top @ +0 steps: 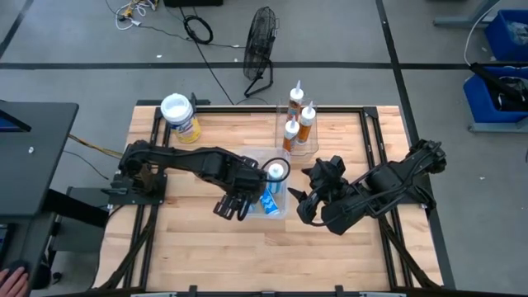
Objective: Sort silicone sealant tubes
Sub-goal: Adjust the blue sealants in the bottom transparent bin, then return to Home Position
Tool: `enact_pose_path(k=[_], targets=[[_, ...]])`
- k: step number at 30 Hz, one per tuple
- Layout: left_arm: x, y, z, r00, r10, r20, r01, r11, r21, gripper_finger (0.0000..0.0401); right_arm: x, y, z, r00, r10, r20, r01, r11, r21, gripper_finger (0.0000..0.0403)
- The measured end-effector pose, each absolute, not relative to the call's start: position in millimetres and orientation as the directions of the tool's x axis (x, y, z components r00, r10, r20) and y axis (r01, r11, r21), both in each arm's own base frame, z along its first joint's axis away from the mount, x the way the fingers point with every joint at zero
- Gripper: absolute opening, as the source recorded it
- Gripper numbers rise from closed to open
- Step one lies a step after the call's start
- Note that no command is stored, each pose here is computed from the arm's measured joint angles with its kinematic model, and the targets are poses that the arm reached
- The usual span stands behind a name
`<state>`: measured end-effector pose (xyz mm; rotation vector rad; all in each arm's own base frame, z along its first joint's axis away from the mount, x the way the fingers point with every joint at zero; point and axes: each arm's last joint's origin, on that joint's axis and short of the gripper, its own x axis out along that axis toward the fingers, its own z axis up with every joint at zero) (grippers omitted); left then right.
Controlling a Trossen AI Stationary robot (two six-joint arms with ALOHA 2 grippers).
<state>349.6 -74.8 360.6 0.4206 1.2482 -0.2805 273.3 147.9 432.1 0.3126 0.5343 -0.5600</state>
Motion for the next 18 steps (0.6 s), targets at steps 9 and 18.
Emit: enact_pose_path(k=[9,18], targets=[[345,-72,369,0.291,0.052,-0.955,0.380,0.910,0.165,0.0254,276,150,433,0.733,-0.402,-0.549,0.564,0.810,0.160,0.0317],[339,-59,421,0.479,0.085,-0.874,0.206,0.957,0.206,0.0251,280,153,437,0.768,-0.376,-0.518,0.529,0.829,0.182,0.0317]])
